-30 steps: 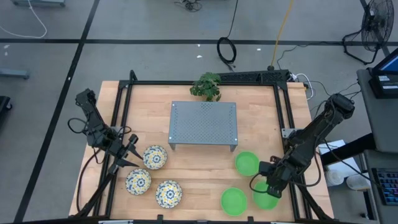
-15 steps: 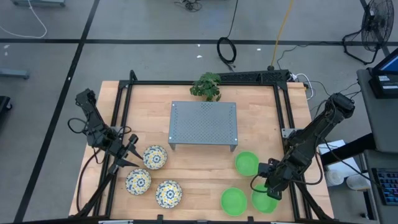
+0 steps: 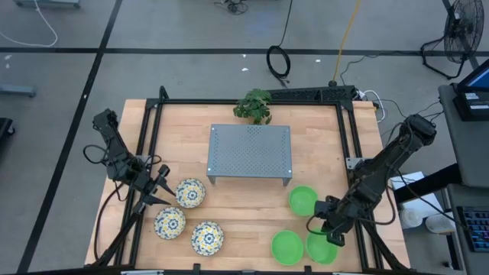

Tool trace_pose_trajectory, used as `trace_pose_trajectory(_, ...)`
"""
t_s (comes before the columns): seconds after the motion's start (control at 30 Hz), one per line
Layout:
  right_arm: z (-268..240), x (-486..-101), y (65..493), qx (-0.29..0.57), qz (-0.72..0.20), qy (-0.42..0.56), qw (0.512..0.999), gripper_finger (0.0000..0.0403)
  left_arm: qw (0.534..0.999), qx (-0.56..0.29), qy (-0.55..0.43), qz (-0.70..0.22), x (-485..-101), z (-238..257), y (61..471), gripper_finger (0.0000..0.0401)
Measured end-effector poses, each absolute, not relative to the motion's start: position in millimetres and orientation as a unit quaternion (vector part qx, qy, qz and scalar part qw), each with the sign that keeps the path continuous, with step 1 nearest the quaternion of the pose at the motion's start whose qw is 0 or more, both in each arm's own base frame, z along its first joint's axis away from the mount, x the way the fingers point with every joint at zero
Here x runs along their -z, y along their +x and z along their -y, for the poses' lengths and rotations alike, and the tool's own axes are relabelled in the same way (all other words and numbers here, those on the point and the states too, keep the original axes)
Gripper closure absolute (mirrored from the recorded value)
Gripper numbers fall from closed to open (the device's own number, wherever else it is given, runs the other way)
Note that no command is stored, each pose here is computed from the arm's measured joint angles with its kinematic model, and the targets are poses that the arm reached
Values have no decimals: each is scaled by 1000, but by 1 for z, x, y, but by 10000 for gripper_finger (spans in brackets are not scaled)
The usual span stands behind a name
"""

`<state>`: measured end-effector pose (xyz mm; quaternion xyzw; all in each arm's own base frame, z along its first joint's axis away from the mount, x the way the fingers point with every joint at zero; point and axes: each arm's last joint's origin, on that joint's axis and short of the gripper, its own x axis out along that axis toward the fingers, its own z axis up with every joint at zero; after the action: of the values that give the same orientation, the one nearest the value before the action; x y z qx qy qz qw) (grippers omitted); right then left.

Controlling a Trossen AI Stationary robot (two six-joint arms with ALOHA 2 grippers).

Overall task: Pick & Place Mini bowls
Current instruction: Put the bottom right green bowl on the shelf

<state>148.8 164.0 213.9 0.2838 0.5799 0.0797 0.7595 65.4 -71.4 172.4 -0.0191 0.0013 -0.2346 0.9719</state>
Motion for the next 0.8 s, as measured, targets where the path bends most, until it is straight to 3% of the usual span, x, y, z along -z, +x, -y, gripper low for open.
trace_pose_trajectory(0.8, -147, -220, 175, -131, -517, 237, 812, 403, 972, 235, -19, -1, -172, 71, 65, 249)
